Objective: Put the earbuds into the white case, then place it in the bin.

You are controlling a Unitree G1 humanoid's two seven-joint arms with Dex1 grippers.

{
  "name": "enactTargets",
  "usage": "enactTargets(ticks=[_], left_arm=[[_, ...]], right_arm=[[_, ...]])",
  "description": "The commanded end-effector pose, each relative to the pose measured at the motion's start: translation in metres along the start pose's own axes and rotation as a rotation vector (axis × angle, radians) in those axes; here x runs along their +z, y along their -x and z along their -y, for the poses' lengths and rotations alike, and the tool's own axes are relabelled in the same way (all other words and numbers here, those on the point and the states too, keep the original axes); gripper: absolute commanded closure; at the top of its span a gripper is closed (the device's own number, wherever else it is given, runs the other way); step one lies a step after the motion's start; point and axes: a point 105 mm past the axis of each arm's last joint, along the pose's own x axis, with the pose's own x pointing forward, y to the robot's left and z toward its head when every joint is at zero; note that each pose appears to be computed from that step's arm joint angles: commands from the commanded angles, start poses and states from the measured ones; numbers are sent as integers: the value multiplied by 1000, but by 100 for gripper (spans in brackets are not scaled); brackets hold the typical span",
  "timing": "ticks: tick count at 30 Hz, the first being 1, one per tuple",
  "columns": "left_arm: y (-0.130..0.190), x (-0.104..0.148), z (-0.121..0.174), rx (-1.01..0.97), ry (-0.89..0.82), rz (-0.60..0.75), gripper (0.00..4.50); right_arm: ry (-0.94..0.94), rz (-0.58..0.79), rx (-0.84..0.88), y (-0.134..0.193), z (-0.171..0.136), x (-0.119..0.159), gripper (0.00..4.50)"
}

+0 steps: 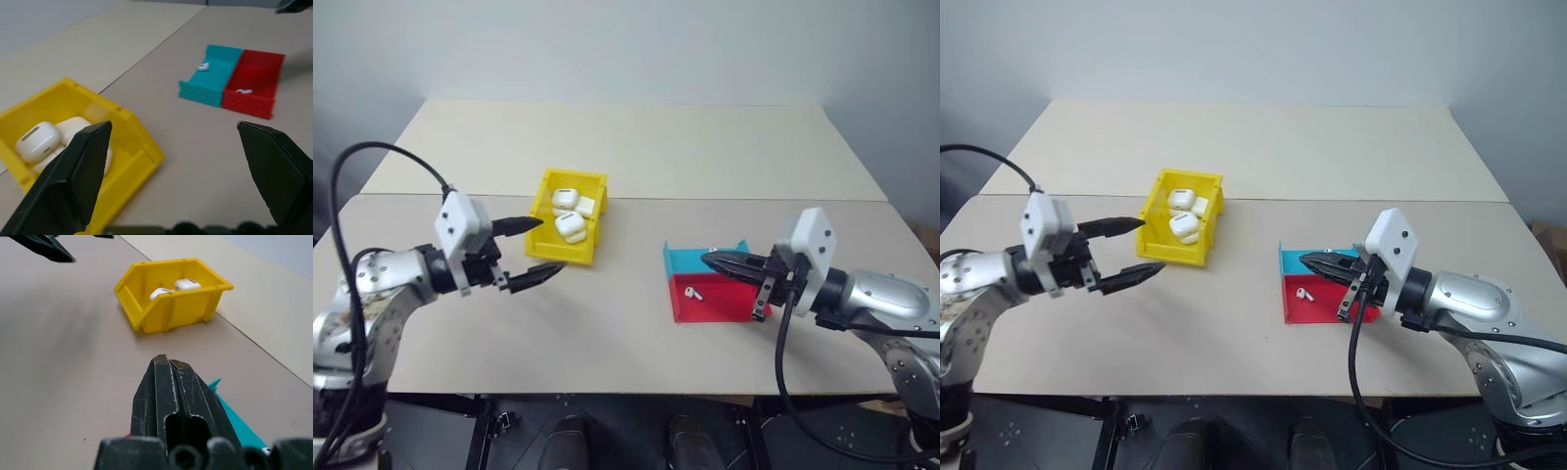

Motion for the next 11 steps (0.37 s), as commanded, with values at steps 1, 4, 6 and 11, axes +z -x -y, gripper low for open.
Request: enactTargets(ticks=[1, 4, 6, 11], left_arm=[[14, 19, 19, -60, -18, 33, 3], [23, 20, 32, -75, -13, 10, 3], [26, 21, 37, -55, -12, 10, 3], [29, 23, 45, -36, 4, 16, 3]], right_arm=[[61, 32, 16, 8, -1, 12, 450], [78, -14, 38, 14, 0, 6, 450], [83, -26, 54, 19, 1, 5, 450], [97, -40, 105, 26, 0, 5, 450]])
